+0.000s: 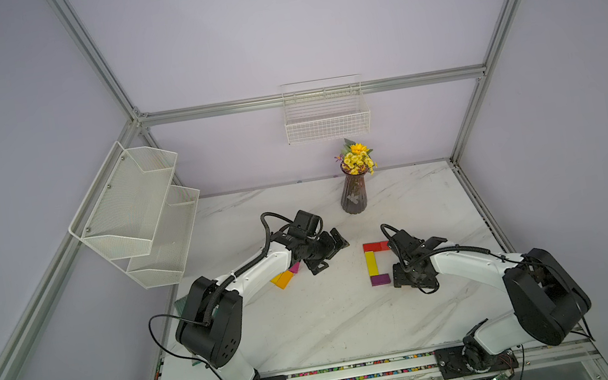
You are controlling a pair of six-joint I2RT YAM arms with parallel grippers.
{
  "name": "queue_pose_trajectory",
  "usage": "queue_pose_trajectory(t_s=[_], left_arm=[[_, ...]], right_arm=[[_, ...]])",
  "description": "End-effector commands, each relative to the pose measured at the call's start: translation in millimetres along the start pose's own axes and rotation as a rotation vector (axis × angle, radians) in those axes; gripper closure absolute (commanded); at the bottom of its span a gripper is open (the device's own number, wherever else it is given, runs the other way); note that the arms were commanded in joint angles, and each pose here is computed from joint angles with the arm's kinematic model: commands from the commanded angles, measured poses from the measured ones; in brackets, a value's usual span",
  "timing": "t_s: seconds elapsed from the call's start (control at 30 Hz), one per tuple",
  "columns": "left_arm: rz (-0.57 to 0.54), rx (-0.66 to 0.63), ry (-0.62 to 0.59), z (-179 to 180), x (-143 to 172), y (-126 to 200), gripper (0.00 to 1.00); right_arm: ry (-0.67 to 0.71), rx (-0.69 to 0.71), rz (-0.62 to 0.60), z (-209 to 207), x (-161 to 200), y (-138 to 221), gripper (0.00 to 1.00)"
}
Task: Assemble the letter c with building blocks
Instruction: Assemble the building block at the center of the board.
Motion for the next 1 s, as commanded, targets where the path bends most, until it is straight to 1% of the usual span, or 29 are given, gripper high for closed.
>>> queue_pose_trajectory(t_s=[0.0,0.23,0.33,0.63,0.97], left_arm=[[-0.007,0.041,-0.033,-10.6,2.0,9.8,0.00],[-0.008,0.042,-0.032,-10.8,2.0,10.4,0.00],[-0.008,0.041,-0.030,-10.6,1.7,9.8,0.00],[-0.007,0.043,-0.027,-11.7,1.1,8.1,0.00],[-0.009,0.045,-0.021,-12.5,0.3,6.5,0.00]], right_arm=[[0.012,-0.008,0.004,1.0,-2.6,-6.1,0.28],[0.031,-0.039,-0.004,4.1,-8.7,-6.0,0.47],[0.039,-0.058,-0.022,5.8,-11.8,-2.0,0.52],[0.062,-0.087,-0.062,10.3,-20.3,6.2,0.55],[0.080,-0.094,-0.061,16.0,-27.1,3.6,0.55]])
Point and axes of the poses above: each gripper's point midway between its finger pads, its own y axis back along the fingers, its own z axis along the line the jaws close on, x = y × z, the point moved 7 cm from there along y, back along the fingers, and after that the axes turned 7 degrees about y, right-handed, at the moved point
